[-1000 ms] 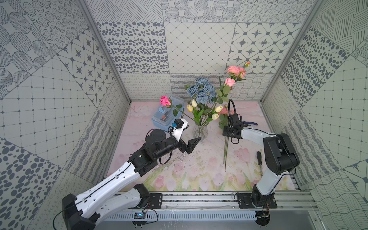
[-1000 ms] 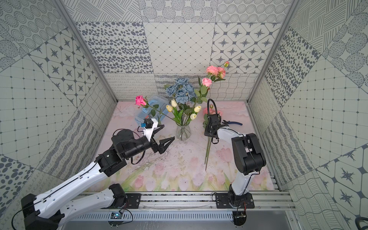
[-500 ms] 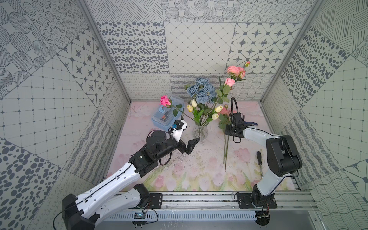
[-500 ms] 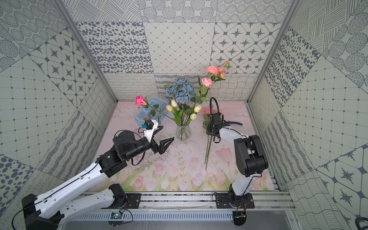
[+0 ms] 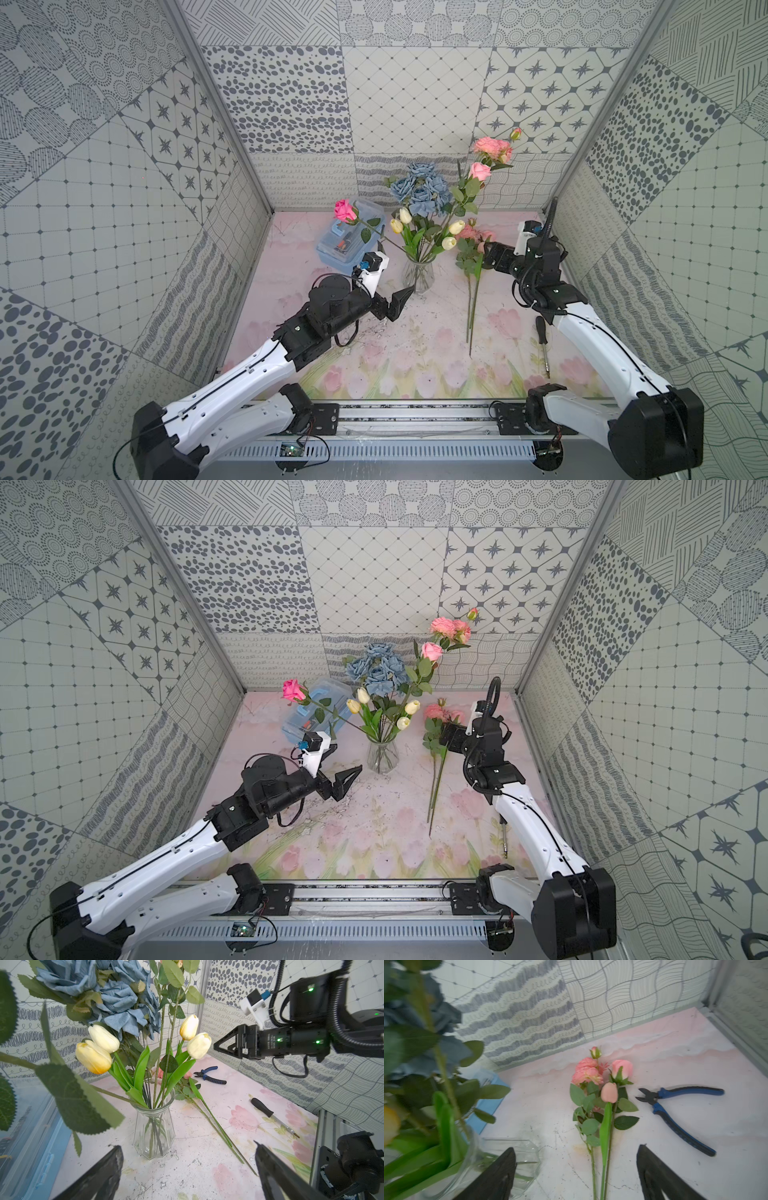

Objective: Pick out pink flowers from the vase
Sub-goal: Place the flower at the center of the board, then pick up the flower from the vase.

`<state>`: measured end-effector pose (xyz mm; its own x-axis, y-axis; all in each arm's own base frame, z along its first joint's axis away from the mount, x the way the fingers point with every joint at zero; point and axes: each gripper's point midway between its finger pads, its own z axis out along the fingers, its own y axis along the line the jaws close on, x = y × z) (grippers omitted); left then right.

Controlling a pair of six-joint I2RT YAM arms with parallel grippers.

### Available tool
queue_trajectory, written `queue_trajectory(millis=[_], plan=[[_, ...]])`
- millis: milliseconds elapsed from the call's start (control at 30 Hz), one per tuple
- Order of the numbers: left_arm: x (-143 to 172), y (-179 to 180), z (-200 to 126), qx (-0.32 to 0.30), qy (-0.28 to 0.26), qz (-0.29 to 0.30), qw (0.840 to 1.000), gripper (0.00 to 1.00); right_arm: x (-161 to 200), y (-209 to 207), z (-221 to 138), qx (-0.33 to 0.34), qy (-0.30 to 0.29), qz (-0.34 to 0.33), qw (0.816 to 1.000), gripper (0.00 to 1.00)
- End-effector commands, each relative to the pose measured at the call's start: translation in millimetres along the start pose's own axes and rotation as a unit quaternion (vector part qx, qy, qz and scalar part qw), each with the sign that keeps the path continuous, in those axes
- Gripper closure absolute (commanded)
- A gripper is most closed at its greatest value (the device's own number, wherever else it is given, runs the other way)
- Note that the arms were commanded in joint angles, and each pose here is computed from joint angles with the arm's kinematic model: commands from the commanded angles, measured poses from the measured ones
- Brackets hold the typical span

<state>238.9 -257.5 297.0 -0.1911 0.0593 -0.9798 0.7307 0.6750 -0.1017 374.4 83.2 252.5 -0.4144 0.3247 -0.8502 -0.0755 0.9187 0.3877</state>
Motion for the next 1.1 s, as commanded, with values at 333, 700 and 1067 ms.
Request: queue_trajectory(millis=[333, 700, 1067], plan=[[-2, 21, 29, -0.054, -0.025, -0.03, 0.998, 0.01, -47, 76, -18, -0.199, -0.092, -0.008, 0.976, 0.14], [-1, 32, 43, -0.084, -0.034, -0.026, 0.996, 0.01, -50, 119, -24, -0.267, -0.086, -0.031, 0.959, 0.19], [2, 31, 71, -0.08, -0.02, -0.038, 0.996, 0.01, -48, 132, -20, -0.259, -0.084, -0.073, 0.959, 0.02]])
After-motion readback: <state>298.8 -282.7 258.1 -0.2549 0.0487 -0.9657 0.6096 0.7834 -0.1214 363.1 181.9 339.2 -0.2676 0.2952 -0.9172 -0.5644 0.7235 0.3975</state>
